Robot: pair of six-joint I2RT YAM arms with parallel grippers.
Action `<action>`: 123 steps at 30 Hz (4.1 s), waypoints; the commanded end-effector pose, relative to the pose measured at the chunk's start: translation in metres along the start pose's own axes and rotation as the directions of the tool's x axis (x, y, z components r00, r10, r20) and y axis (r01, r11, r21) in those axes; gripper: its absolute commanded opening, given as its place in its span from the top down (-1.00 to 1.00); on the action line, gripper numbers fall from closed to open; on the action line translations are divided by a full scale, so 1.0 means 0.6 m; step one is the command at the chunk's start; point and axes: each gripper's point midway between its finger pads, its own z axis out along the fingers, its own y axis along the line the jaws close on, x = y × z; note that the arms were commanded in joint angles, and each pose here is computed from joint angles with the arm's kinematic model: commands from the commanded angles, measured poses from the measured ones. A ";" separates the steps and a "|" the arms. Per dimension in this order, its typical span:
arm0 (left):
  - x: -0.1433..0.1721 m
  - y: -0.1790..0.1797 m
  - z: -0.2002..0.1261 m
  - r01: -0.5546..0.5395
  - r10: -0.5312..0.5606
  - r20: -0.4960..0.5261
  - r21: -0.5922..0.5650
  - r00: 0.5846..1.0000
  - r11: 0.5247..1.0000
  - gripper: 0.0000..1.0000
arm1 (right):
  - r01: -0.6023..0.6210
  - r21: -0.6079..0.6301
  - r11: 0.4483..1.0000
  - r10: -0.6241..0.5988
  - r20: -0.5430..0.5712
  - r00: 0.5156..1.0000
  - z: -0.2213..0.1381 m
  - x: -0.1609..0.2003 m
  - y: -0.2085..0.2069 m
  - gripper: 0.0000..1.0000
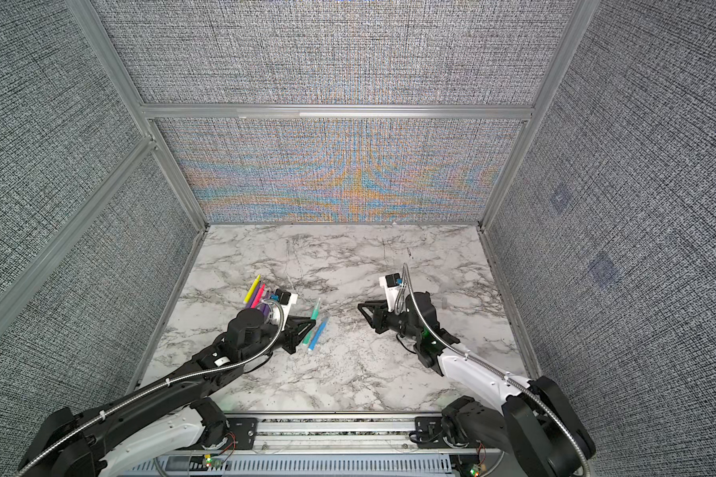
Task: Remove pen caps from pens
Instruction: Pick up the pen from the center of the table, then open the pen cap on the pen, then place the pen at the center of the table.
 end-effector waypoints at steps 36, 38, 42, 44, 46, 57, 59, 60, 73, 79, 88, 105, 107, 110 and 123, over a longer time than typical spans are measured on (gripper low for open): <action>-0.031 -0.093 -0.049 -0.052 0.004 0.157 0.302 0.988 0.952 0.95 | 0.143 -0.267 0.953 -0.109 0.137 0.985 0.054 -0.041 0.215 0.37; -0.032 -0.095 -0.051 -0.052 0.003 0.158 0.306 0.987 0.950 0.95 | 0.144 -0.270 0.952 -0.110 0.137 0.984 0.054 -0.040 0.218 0.52; -0.031 -0.095 -0.052 -0.057 0.007 0.162 0.305 0.987 0.951 0.95 | 0.144 -0.266 0.953 -0.113 0.130 0.985 0.057 -0.035 0.216 0.88; -0.032 -0.093 -0.053 -0.059 0.009 0.166 0.298 0.986 0.953 0.95 | 0.142 -0.265 0.954 -0.114 0.121 0.986 0.061 -0.032 0.215 0.99; -0.033 -0.095 -0.053 -0.063 0.012 0.166 0.302 0.986 0.951 0.94 | 0.142 -0.265 0.954 -0.116 0.112 0.987 0.067 -0.029 0.214 1.00; -0.027 -0.088 -0.054 -0.104 0.050 0.193 0.280 0.980 0.954 0.40 | 0.169 -0.269 0.948 -0.141 0.120 0.983 0.080 -0.053 0.235 1.00; -0.025 -0.085 -0.051 -0.104 0.051 0.191 0.276 0.980 0.955 0.36 | 0.172 -0.269 0.948 -0.141 0.129 0.981 0.077 -0.059 0.239 1.00; -0.023 -0.085 -0.049 -0.105 0.052 0.189 0.278 0.981 0.955 0.35 | 0.173 -0.269 0.948 -0.141 0.134 0.981 0.076 -0.062 0.240 1.00; -0.009 -0.075 -0.040 -0.090 0.044 0.174 0.266 0.984 0.960 0.81 | 0.181 -0.260 0.948 -0.140 0.169 0.976 0.061 -0.075 0.252 1.00; -0.005 -0.073 -0.036 -0.085 0.045 0.156 0.263 0.987 0.961 1.00 | 0.234 -0.225 0.946 -0.189 0.203 0.961 0.043 -0.112 0.267 1.00; 0.009 -0.069 -0.026 -0.068 0.035 0.126 0.269 0.991 0.961 1.00 | 0.334 -0.160 0.929 -0.278 0.295 0.914 -0.009 -0.199 0.308 1.00; 0.014 0.079 -0.023 -0.006 -0.005 -0.037 -0.291 0.999 0.957 1.00 | 0.371 0.416 0.831 -0.477 0.187 0.859 -0.161 -0.247 0.172 1.00; 0.013 0.108 -0.026 -0.035 -0.003 -0.094 -0.403 0.996 0.914 1.00 | 0.355 0.507 0.786 -0.476 0.127 0.870 -0.186 -0.218 0.124 1.00; 0.016 0.148 -0.021 -0.087 -0.018 -0.191 -0.529 0.981 0.844 1.00 | 0.324 0.589 0.740 -0.462 0.096 0.881 -0.222 -0.171 0.067 1.00; 0.048 0.256 0.048 -0.133 -0.190 -0.417 -0.632 0.889 0.763 1.00 | 0.265 0.624 0.735 -0.430 0.126 0.894 -0.295 -0.107 0.013 1.00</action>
